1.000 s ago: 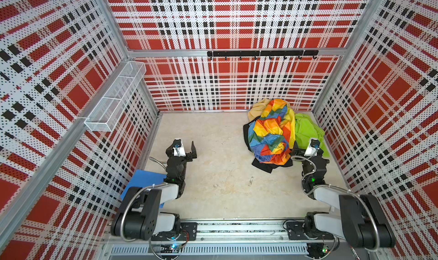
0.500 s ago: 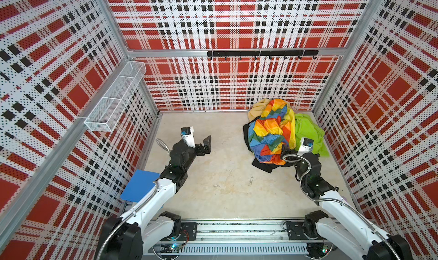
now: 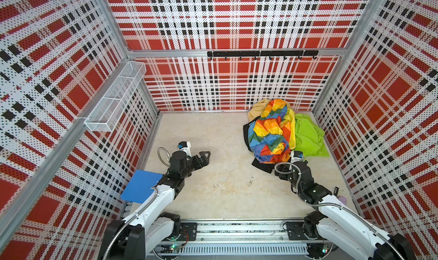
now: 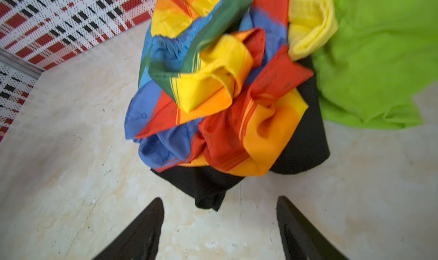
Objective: Pick out a specific cloth from the pile
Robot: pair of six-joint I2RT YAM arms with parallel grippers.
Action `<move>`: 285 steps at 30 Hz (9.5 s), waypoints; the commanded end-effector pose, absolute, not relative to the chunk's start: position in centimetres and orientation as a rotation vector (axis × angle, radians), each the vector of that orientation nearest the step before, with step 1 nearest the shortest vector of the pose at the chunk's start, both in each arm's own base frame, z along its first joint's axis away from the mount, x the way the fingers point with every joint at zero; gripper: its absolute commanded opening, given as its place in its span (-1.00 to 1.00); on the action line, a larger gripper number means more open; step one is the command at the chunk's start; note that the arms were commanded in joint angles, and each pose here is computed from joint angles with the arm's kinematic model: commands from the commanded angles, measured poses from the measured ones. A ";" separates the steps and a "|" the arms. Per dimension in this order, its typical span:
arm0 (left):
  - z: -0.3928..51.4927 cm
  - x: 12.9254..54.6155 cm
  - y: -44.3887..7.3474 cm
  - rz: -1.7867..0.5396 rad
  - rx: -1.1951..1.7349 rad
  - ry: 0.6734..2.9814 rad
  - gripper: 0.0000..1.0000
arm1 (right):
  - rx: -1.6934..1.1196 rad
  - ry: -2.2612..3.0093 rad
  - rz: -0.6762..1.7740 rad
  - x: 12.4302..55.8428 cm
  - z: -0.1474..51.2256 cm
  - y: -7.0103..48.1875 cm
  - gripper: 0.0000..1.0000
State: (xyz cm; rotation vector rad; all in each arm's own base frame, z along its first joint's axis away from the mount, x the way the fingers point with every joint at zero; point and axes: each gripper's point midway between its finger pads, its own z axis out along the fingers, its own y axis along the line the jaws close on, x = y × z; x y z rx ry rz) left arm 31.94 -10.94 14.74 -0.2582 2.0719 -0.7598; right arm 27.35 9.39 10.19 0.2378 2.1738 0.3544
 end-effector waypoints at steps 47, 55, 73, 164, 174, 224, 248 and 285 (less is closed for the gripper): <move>17.8 32.3 -27.4 -0.999 0.168 2.029 0.97 | 0.393 2.215 0.312 30.6 7.7 11.2 -1.00; 15.9 33.7 -36.5 -1.153 0.278 2.086 0.66 | 0.391 2.181 0.251 29.0 10.5 9.3 -1.00; 12.9 37.0 -48.0 -1.416 0.281 2.088 0.65 | 0.312 2.070 0.196 29.7 17.4 8.5 -1.00; 39.7 27.8 -18.3 -1.055 0.405 1.459 0.95 | -0.429 1.284 0.687 32.6 58.9 29.7 -1.00; 46.4 28.4 -20.4 -1.083 0.578 1.324 0.96 | -0.636 1.328 0.884 29.6 56.8 32.8 -1.00; 43.6 36.5 -13.8 -0.727 0.313 1.597 -1.00 | -0.484 1.459 0.653 27.9 46.9 24.8 0.86; 44.4 43.4 -6.1 -0.635 0.144 1.583 -1.00 | -0.438 1.588 0.663 25.8 39.6 22.3 0.85; 12.3 41.4 -6.8 -0.613 -0.337 2.130 -0.93 | -0.394 1.716 0.774 25.4 33.0 23.1 0.86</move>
